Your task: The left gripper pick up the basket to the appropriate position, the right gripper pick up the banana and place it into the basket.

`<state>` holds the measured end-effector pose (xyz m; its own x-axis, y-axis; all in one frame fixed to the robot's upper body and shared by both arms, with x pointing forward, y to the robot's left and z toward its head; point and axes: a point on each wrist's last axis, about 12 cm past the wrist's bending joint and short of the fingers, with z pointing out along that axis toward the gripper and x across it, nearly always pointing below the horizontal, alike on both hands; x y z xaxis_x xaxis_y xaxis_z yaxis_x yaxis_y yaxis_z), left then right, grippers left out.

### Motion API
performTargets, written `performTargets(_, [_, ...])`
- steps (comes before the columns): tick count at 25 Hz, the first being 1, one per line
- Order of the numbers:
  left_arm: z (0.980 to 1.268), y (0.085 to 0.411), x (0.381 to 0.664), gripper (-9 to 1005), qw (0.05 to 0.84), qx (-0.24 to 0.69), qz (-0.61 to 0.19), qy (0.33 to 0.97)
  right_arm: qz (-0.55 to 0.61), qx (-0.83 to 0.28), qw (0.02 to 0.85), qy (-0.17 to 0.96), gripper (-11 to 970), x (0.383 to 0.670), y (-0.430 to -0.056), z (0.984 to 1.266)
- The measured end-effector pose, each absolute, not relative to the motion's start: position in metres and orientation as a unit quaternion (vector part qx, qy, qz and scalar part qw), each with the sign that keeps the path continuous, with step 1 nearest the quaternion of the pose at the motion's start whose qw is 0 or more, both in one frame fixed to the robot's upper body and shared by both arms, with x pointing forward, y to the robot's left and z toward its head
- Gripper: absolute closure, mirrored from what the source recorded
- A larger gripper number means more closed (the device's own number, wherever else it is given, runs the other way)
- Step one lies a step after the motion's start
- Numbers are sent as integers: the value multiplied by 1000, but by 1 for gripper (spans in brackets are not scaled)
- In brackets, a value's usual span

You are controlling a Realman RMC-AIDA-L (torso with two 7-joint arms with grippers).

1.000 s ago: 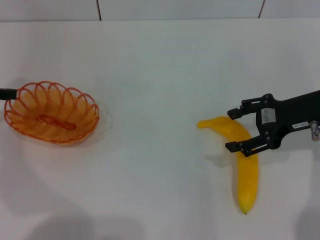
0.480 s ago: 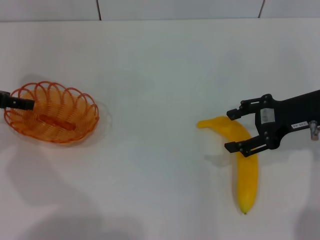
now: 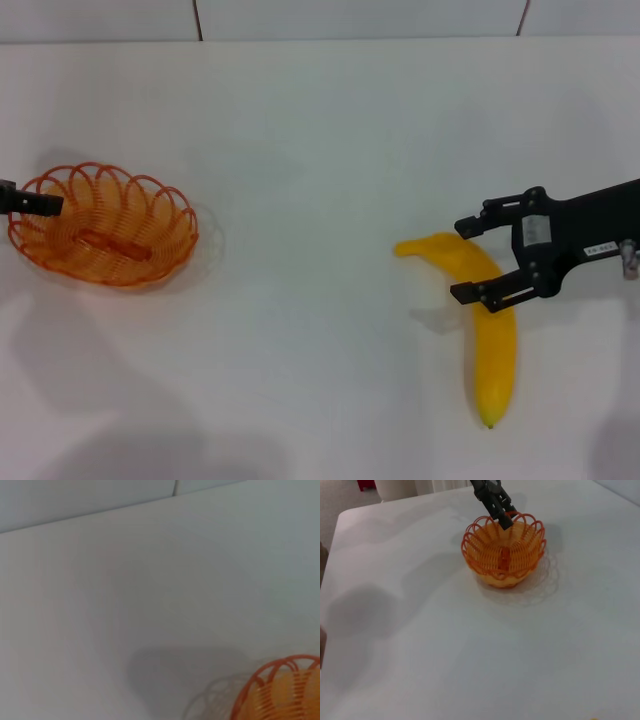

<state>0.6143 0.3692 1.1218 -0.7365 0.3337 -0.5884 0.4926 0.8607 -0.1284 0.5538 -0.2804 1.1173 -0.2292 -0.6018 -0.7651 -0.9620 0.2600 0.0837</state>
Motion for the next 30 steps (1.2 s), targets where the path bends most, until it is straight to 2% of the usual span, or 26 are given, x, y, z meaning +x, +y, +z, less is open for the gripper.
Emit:
performTargets(9, [1118, 363, 617, 232, 293, 228, -131, 919, 288, -539, 309, 729, 98, 556, -278, 1118])
performTargets(12, [1118, 363, 617, 448, 294, 228, -131, 919, 288, -537, 307, 731, 98, 556, -278, 1118])
performTargets(17, [1118, 363, 617, 684, 294, 228, -132, 919, 288, -537, 307, 731, 98, 556, -277, 1118])
performTargets(23, [1119, 358, 618, 815, 300, 228, -140, 916, 289, -535, 307, 732, 98, 556, -278, 1118])
performTargets(30, [1124, 349, 619, 844, 318, 233, -173, 903, 288, -533, 308, 733, 98, 556, -279, 1118])
